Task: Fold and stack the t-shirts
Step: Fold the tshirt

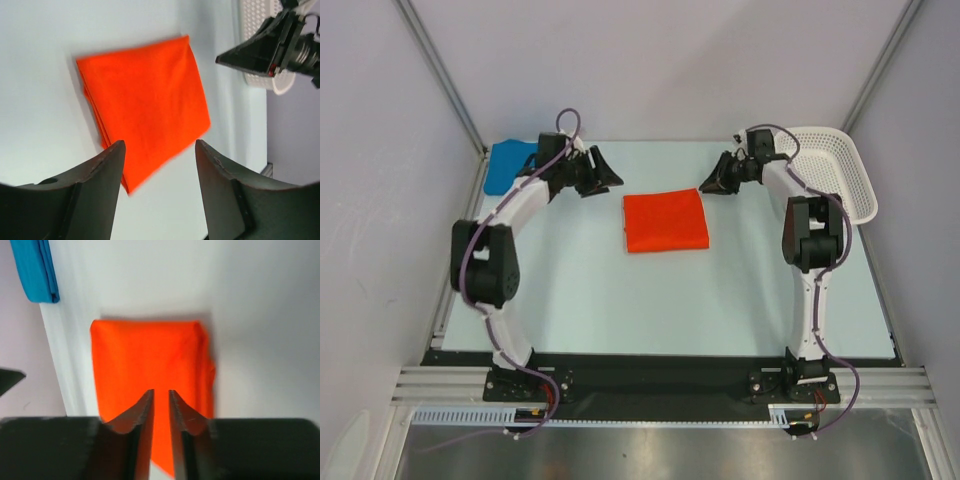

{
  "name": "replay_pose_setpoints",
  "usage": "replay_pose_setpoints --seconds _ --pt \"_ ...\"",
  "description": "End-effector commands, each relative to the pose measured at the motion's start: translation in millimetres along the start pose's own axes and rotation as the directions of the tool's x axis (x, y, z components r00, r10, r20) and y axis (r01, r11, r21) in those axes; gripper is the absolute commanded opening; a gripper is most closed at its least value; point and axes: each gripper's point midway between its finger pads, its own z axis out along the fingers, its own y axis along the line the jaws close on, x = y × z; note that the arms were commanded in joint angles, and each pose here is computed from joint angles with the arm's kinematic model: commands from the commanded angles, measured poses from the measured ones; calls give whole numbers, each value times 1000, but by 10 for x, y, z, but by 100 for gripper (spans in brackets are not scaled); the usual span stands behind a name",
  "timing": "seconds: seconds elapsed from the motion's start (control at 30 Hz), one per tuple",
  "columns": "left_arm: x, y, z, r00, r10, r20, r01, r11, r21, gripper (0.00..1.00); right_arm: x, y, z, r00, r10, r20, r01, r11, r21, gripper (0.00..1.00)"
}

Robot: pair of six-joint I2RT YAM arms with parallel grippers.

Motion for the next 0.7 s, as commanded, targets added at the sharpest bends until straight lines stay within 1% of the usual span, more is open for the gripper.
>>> replay_pose_setpoints --seconds 0.0,0.03,0.07,0.1,0.13,0.17,0.2,0.23,0.27,0.33,0.43,0.5,0.53,0.6,0.63,0.67 --pt "406 -135 -416 999 -2 -43 3 1000 28 64 281 499 -440 990 -135 -44 139 983 118 30" --pt "683 -23 -441 995 -54 -86 56 998 15 66 408 536 -468 988 -132 -76 141 981 134 34" --pt "728 -88 -536 996 -48 -77 51 998 35 68 498 588 -474 981 -167 -97 180 974 140 38" --pt "805 -68 -569 995 -56 -84 59 998 31 71 629 721 -459 972 -201 -121 217 967 137 43" --pt "980 2 -570 990 -85 -116 89 996 24 73 737 756 -458 965 -216 -148 238 960 150 46" --pt "1025 -5 -585 988 -88 -125 93 995 38 83 766 777 -455 959 -238 -152 261 952 161 48" --pt "1076 7 -582 985 -95 -141 101 994 37 85 804 799 -456 957 -243 -160 269 948 168 50" --pt "1103 17 -575 983 -98 -155 105 994 41 85 870 809 -447 955 -239 -178 270 947 175 50" --pt "1115 20 -558 981 -100 -166 110 993 50 82 889 802 -443 956 -230 -181 262 948 179 50" --pt "1127 51 -507 976 -118 -184 127 991 39 81 917 782 -440 958 -216 -188 251 951 183 51" --pt "1122 141 -442 973 -136 -187 139 990 1 85 971 656 -390 952 -215 -220 259 945 200 52" --pt "1108 189 -372 975 -129 -180 133 991 8 89 1018 618 -357 944 -212 -253 264 945 192 52" --pt "1169 260 -301 970 -140 -200 143 990 1 90 1047 575 -299 940 -206 -271 263 945 194 53" --pt "1185 328 -213 966 -150 -211 152 988 -4 90 1065 599 -255 934 -220 -281 281 938 200 53" --pt "1238 380 -148 958 -175 -229 178 984 -8 90 1076 603 -243 931 -226 -286 289 936 201 53" --pt "1207 384 -112 961 -172 -217 177 984 1 89 1105 607 -219 930 -223 -292 287 937 201 53"
